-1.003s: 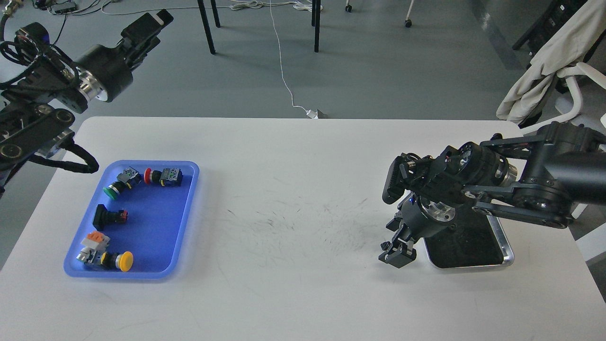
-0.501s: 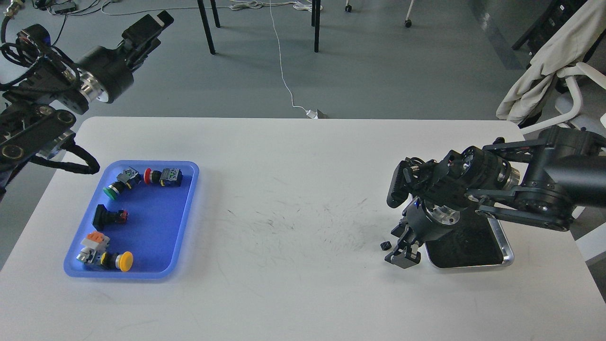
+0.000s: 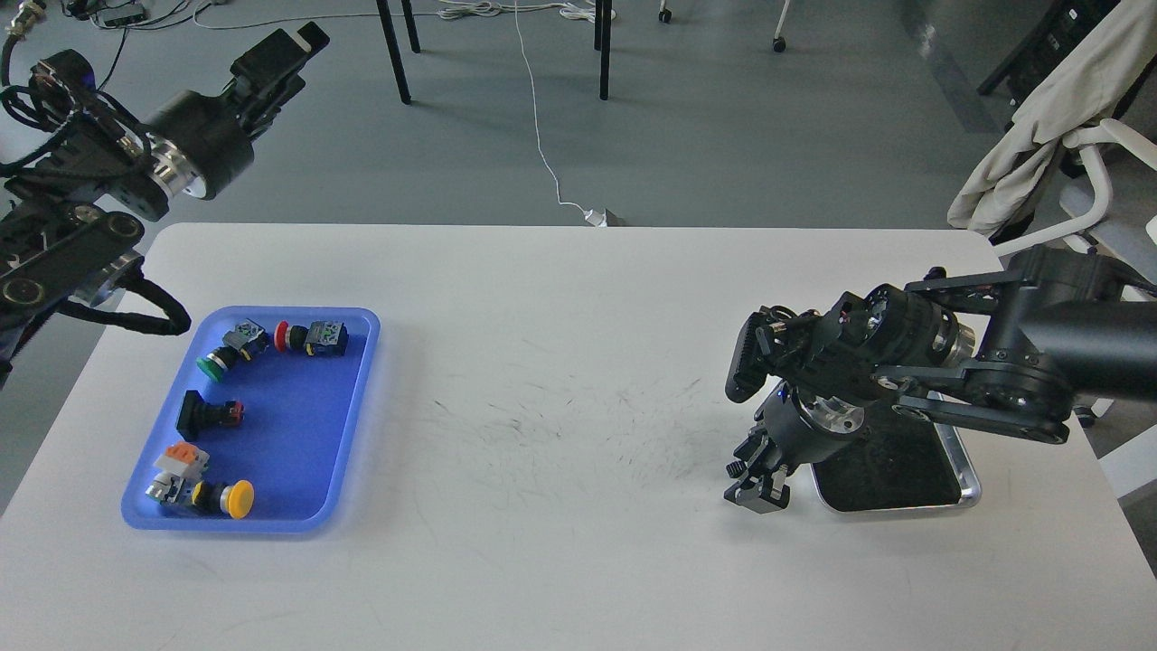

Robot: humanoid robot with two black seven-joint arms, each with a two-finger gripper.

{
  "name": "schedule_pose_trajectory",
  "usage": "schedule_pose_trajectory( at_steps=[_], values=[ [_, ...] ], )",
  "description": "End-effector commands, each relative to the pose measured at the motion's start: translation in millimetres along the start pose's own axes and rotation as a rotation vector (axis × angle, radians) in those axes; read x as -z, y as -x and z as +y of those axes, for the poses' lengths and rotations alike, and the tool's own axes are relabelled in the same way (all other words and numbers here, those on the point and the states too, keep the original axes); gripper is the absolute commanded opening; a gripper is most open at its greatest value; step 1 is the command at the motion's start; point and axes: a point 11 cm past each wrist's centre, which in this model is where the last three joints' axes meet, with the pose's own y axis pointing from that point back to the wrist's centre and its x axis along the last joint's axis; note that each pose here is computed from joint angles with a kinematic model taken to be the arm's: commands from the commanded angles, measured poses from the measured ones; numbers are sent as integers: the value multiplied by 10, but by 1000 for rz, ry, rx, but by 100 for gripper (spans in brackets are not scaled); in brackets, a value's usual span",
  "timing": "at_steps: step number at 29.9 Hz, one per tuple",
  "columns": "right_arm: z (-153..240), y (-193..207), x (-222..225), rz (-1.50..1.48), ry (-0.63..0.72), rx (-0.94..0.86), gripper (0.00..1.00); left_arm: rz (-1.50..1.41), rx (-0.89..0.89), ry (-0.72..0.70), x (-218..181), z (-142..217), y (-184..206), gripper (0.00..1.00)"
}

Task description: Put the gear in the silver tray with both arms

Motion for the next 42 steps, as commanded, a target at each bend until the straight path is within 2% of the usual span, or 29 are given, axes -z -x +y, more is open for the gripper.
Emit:
schedule_pose_trajectory(
  at_steps=[1, 16, 19, 35, 38, 42],
  values=[
    [-10, -24, 18, 7, -4, -1, 50, 1, 0, 0, 3, -1, 5, 85],
    [2, -33, 15, 10, -2, -1, 45, 2, -1, -2, 11, 6, 2, 85],
    [-15, -29, 28, 11, -6, 2, 41, 2, -1, -2, 11, 6, 2, 85],
    [-67, -228, 47, 45, 0, -7, 41, 8, -9, -6, 19, 25, -35, 85],
    [-77, -237, 59, 49, -3, -5, 35, 11, -12, -6, 21, 29, -45, 86],
    [-75, -243, 66, 52, -4, -6, 35, 14, -14, -6, 21, 29, -46, 86]
  ],
)
